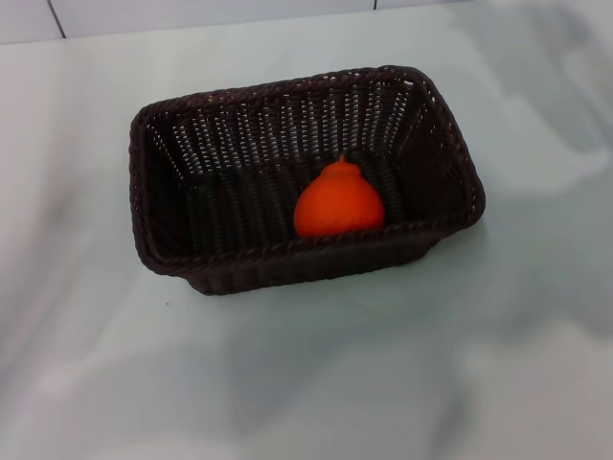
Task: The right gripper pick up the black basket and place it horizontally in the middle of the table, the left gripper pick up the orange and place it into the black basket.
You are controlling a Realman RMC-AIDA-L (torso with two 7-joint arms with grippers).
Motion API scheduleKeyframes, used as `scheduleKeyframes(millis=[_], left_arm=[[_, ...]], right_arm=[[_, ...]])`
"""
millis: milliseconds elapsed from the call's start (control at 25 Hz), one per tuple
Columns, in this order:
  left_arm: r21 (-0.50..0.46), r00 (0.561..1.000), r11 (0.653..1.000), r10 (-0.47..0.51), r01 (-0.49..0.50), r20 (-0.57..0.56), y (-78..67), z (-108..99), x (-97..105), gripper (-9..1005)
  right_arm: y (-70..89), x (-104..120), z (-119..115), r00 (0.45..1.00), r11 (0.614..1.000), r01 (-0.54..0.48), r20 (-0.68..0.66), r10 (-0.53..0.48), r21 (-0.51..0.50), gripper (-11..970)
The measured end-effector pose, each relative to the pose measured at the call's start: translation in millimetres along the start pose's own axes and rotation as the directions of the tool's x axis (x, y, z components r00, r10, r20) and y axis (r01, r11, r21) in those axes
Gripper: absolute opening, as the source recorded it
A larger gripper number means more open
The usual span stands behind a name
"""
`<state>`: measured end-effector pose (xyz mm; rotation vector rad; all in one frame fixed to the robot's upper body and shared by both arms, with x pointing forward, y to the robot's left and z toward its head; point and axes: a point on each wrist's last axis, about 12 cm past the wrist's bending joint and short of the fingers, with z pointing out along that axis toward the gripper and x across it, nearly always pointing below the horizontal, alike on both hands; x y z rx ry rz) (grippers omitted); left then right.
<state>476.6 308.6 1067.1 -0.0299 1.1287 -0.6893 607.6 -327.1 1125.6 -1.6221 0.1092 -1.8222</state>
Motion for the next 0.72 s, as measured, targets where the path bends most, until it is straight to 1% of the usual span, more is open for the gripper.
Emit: scheduleKeyframes(millis=[40, 80, 160, 280, 320, 400, 560, 720], left_arm=[[-0.025, 0.999, 0.999, 0.023, -0.022, 0.036, 0.2, -9, -3, 872], [-0.057, 0.995, 0.997, 0.056, -0.052, 0.079, -0.4, -20, -7, 888], [-0.13, 0.984, 0.986, 0.124, -0.107, 0.13, -0.9, -41, -13, 920], [-0.223, 0.972, 0.964, 0.181, -0.145, 0.15, -0.2, -65, -19, 920], [-0.242, 0.97, 0.959, 0.189, -0.148, 0.152, 0.2, -70, -21, 920], [-0.276, 0.968, 0.948, 0.202, -0.155, 0.151, 0.6, -80, -23, 920], [-0.306, 0.963, 0.938, 0.218, -0.161, 0.16, 1.1, -89, -27, 920], [-0.314, 0.962, 0.936, 0.218, -0.158, 0.164, 1.5, -89, -27, 920]], right_arm=[[1.2, -3, -1, 0.999, 0.999, 0.038, -0.029, -0.039, -0.028, 807], [2.8, -4, -2, 0.996, 0.996, 0.07, -0.054, -0.073, -0.055, 807], [6.6, -8, -5, 0.986, 0.985, 0.12, -0.098, -0.132, -0.122, 807], [13.8, -11, -8, 0.97, 0.96, 0.151, -0.152, -0.19, -0.236, 807], [15.5, -13, -10, 0.967, 0.952, 0.15, -0.161, -0.197, -0.266, 807], [17.6, -14, -11, 0.964, 0.943, 0.146, -0.171, -0.203, -0.299, 807], [18.5, -16, -11, 0.966, 0.94, 0.141, -0.165, -0.199, -0.311, 807], [19.8, -15, -12, 0.965, 0.937, 0.133, -0.175, -0.197, -0.322, 807]])
